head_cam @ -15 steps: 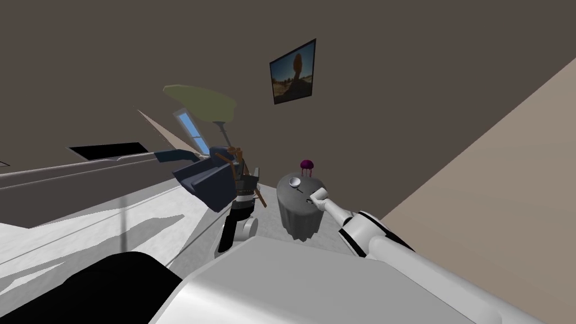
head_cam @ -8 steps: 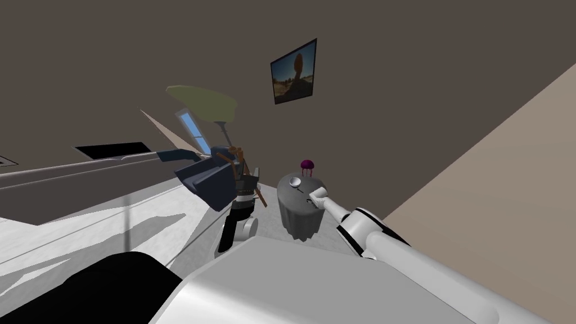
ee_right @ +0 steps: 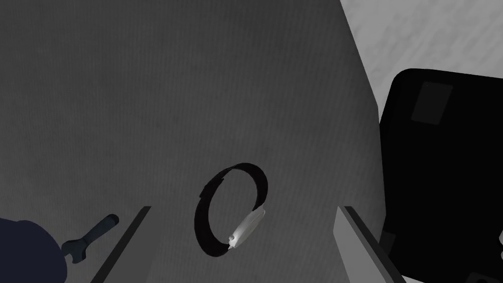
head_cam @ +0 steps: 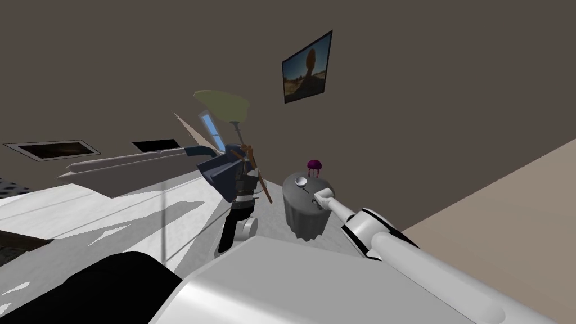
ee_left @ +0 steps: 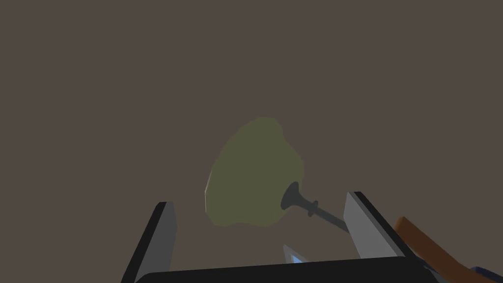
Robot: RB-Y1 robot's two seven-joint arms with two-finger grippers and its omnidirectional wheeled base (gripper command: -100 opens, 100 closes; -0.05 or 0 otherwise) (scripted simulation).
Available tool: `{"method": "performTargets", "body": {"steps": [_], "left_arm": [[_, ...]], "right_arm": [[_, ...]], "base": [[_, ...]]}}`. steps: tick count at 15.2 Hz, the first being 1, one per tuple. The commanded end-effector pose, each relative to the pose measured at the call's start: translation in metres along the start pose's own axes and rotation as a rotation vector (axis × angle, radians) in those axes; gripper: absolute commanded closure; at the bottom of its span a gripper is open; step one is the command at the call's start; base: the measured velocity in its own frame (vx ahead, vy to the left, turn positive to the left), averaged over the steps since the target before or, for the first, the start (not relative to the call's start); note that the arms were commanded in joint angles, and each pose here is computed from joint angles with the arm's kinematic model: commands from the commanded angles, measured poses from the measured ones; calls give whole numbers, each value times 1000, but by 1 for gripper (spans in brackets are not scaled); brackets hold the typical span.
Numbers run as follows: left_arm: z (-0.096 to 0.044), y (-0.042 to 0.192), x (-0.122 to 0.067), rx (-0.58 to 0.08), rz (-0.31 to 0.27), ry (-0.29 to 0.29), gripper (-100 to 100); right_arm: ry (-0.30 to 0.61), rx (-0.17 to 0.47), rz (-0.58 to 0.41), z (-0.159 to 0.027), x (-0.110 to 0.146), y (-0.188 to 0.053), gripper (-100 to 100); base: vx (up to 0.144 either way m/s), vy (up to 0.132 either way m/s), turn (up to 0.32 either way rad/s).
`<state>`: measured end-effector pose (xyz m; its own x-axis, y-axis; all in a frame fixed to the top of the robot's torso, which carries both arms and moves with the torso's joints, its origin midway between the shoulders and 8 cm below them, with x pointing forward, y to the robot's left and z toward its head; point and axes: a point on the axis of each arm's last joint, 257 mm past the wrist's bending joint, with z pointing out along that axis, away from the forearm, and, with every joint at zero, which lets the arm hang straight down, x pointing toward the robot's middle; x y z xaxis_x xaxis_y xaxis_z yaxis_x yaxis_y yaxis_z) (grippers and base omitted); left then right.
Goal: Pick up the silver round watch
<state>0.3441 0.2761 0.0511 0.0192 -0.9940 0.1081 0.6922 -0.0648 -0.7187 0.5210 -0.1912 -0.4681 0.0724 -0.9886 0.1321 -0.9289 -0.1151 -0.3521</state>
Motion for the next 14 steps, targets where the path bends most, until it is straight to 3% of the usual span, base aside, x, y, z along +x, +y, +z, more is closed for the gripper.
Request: {"method": "performTargets", "body": {"steps": [1, 5, 9, 10, 11, 13, 14], "left_arm": [[0, 0, 0, 0, 0, 0, 0], [0, 0, 0, 0, 0, 0, 0], [0, 0, 0, 0, 0, 0, 0], [0, 0, 0, 0, 0, 0, 0], [0, 0, 0, 0, 0, 0, 0], [0, 0, 0, 0, 0, 0, 0], [0, 0, 0, 0, 0, 0, 0]], "right_arm": [[5, -5, 8, 3, 6, 4, -100], [52, -24, 132, 16, 75, 22, -100], [52, -24, 132, 16, 75, 22, -100], [65, -27, 163, 19, 92, 27, -100], [56, -11, 158, 16, 88, 19, -100], [65, -27, 163, 19, 92, 27, -100], [78, -29, 194, 20, 110, 32, -100]], "base": [[-23, -7, -22], [-45, 3, 403], [-31, 0, 92], [-13, 8, 196], [-20, 5, 223], [-12, 0, 55], [-18, 5, 154]]}}
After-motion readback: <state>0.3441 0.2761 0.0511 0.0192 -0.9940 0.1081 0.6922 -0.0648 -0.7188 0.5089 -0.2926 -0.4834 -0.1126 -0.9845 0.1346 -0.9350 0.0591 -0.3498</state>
